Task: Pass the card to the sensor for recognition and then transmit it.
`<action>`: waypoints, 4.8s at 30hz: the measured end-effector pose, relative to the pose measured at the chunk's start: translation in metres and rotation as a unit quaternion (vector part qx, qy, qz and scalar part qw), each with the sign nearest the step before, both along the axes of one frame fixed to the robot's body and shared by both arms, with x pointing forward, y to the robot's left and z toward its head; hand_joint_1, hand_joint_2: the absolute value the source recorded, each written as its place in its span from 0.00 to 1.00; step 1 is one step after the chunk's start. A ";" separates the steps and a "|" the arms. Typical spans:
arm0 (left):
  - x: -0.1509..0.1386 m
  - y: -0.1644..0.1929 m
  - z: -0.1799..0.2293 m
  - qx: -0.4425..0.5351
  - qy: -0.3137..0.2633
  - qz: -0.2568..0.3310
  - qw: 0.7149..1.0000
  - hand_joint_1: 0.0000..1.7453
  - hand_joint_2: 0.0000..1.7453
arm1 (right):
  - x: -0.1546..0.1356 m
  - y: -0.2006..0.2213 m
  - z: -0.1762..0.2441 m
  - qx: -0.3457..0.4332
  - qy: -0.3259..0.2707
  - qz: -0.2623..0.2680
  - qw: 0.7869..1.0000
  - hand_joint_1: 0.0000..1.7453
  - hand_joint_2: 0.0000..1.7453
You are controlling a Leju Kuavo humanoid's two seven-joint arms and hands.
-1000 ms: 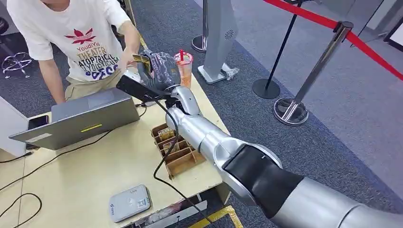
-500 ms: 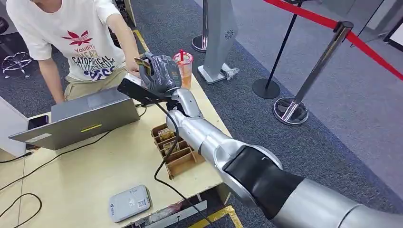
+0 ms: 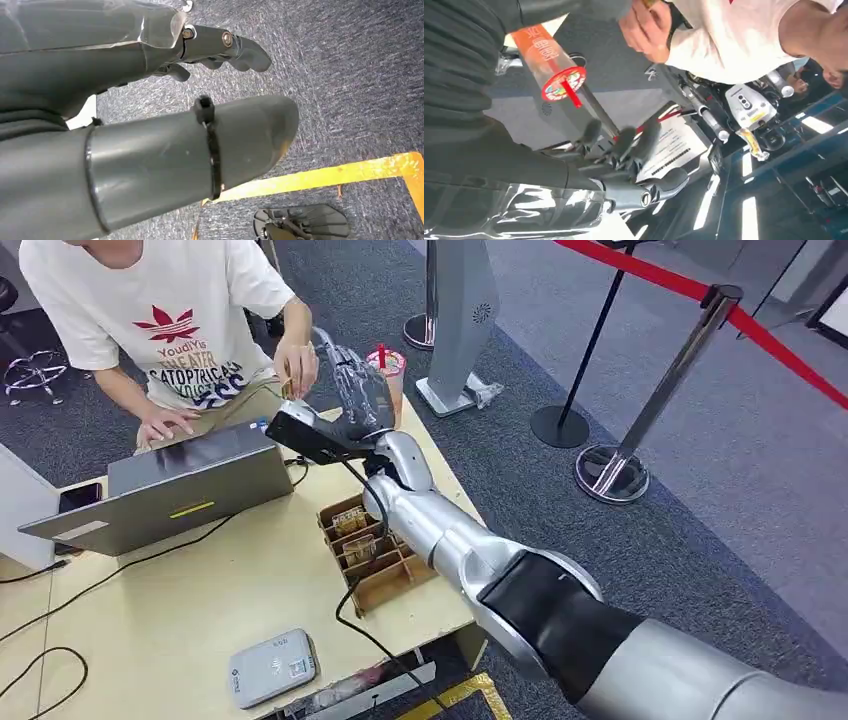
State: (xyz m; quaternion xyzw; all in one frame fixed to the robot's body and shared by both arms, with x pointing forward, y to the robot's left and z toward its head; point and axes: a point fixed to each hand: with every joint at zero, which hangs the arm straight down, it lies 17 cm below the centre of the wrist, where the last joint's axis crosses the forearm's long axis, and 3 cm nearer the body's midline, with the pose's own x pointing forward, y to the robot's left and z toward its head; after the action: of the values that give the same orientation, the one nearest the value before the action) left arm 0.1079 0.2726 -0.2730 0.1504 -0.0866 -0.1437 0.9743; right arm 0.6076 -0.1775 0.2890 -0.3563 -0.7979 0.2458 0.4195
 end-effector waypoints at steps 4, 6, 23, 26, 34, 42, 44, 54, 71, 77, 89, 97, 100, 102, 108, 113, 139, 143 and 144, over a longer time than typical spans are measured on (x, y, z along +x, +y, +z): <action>0.007 -0.001 0.001 0.000 -0.004 -0.006 1.000 0.00 0.00 | -0.001 -0.005 -0.002 0.005 -0.003 0.001 1.000 0.00 1.00; 0.009 -0.001 0.002 -0.001 -0.005 -0.008 1.000 0.00 0.00 | -0.003 -0.006 -0.002 0.015 -0.005 0.006 1.000 0.00 1.00; 0.004 0.001 0.001 -0.004 -0.008 0.021 1.000 0.00 0.00 | -0.069 -0.014 -0.059 0.048 -0.007 0.028 0.998 0.00 1.00; -0.002 0.002 0.000 -0.004 -0.006 0.034 0.999 0.00 0.00 | -0.082 -0.019 -0.068 0.033 -0.008 0.020 0.999 0.00 1.00; -0.019 0.006 -0.003 0.000 -0.003 0.062 0.998 0.00 0.00 | -0.108 -0.035 -0.089 -0.012 -0.005 0.009 1.000 0.28 1.00; -0.022 0.009 -0.003 0.006 -0.003 0.077 0.997 0.00 0.00 | -0.118 -0.044 -0.096 -0.031 -0.004 0.000 1.000 0.50 1.00; -0.023 0.009 -0.003 0.006 -0.003 0.078 0.997 0.00 0.00 | -0.119 -0.046 -0.097 -0.032 -0.003 -0.001 0.999 0.65 1.00; -0.025 0.009 -0.003 0.007 -0.005 0.081 0.997 0.00 0.00 | -0.124 -0.053 -0.106 -0.045 0.004 -0.004 0.999 0.77 1.00; -0.024 0.007 -0.003 0.004 -0.007 0.073 0.997 0.00 0.00 | -0.140 -0.071 -0.137 -0.064 0.039 -0.020 0.997 0.64 1.00; -0.024 0.006 -0.003 0.002 -0.007 0.070 0.998 0.00 0.00 | -0.145 -0.079 -0.148 -0.069 0.052 -0.026 0.996 0.56 1.00; -0.017 0.005 -0.002 0.001 -0.010 0.061 0.998 0.00 0.00 | -0.152 -0.087 -0.164 -0.073 0.072 -0.029 0.994 0.58 1.00; -0.015 0.005 -0.002 0.000 -0.010 0.060 0.998 0.00 0.00 | -0.156 -0.092 -0.173 -0.073 0.085 -0.036 0.993 0.61 1.00; -0.015 0.005 -0.002 0.000 -0.010 0.060 0.998 0.00 0.00 | -0.157 -0.093 -0.175 -0.074 0.088 -0.036 0.993 0.60 1.00; -0.015 0.005 -0.002 0.000 -0.010 0.060 0.998 0.00 0.00 | -0.157 -0.092 -0.176 -0.074 0.091 -0.033 0.992 0.68 1.00; -0.016 0.005 -0.002 -0.001 -0.008 0.062 0.998 0.00 0.00 | -0.156 -0.090 -0.181 -0.085 0.099 -0.027 0.991 0.62 1.00; -0.016 0.004 -0.002 -0.003 -0.007 0.062 0.998 0.00 0.00 | -0.154 -0.090 -0.183 -0.094 0.105 -0.022 0.990 0.57 1.00; -0.016 0.004 -0.003 -0.006 -0.006 0.060 0.998 0.00 0.00 | -0.138 -0.078 -0.197 -0.168 0.141 0.021 0.975 0.55 1.00; -0.016 0.004 -0.003 -0.006 -0.007 0.061 0.998 0.00 0.00 | -0.137 -0.077 -0.199 -0.180 0.148 0.025 0.972 0.58 1.00; -0.016 0.004 -0.003 -0.006 -0.008 0.061 0.998 0.00 0.00 | -0.136 -0.076 -0.200 -0.183 0.150 0.026 0.971 0.60 1.00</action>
State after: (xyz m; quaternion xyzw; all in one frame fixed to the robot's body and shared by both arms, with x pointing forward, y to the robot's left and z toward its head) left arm 0.0923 0.2764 -0.2755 0.1503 -0.0855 -0.0819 0.9815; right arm 0.4712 -0.2538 0.0891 -0.3651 -0.6765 0.4490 0.4555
